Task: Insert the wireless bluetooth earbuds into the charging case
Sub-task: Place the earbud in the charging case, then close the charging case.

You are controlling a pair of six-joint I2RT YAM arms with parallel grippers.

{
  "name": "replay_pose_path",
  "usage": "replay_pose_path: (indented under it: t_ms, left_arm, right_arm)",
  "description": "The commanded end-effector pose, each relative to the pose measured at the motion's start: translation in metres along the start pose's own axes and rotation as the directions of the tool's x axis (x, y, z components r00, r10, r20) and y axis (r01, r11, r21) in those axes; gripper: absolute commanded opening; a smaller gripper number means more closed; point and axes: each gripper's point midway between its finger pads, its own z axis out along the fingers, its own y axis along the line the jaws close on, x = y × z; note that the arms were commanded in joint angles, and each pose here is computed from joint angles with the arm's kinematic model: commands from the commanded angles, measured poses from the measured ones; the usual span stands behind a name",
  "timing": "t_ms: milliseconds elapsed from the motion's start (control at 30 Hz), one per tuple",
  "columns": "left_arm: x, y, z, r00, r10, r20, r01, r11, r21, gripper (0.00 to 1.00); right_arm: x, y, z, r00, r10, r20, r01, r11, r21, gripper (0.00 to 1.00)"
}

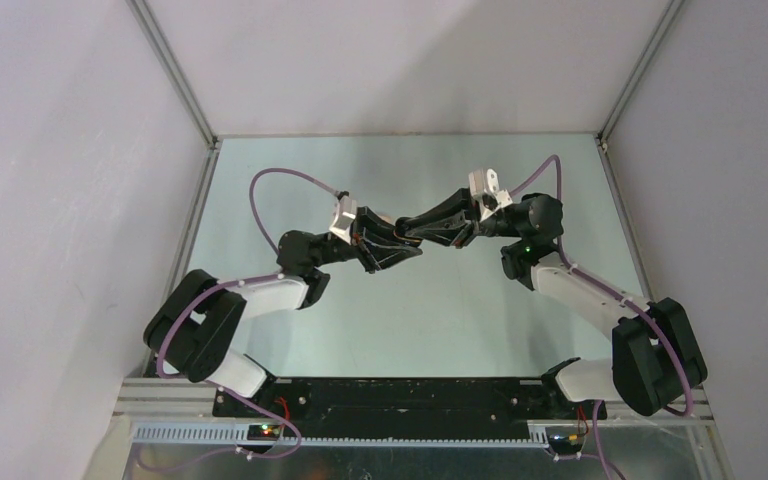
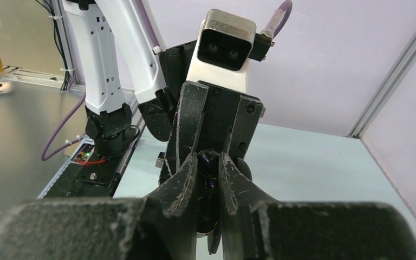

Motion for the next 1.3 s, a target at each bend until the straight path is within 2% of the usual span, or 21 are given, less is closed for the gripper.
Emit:
replay_pose_path:
  t_ms: [0,700,1033,1267]
  left_arm:
    - [-0.024,-0.008,0.002,0.996,0.070,0.055,-0.071,0.997,0.025,0.11]
    - [-0.036,-0.017,0.002,0.992,0.104,0.071,-0.108,0.993,0.056,0.11]
    - [-0.032,-0.018,0.002,0.992,0.116,0.058,-0.120,0.990,0.068,0.12]
    - [-0.027,-0.023,0.002,0.990,0.134,0.045,-0.138,0.986,0.093,0.12]
  right_arm:
    - [0.000,0.000,0.002,1.000,-0.020,0.007,0.020,1.000,0.005,0.18]
    - [0.016,0.000,0.005,1.000,0.007,-0.024,-0.007,1.000,0.000,0.18]
    - [0.000,0.005,0.006,1.000,-0.010,0.011,0.010,1.000,-0.015,0.43]
    - [-0.021,0.007,0.002,0.998,-0.027,0.055,0.028,0.999,-0.028,0.52]
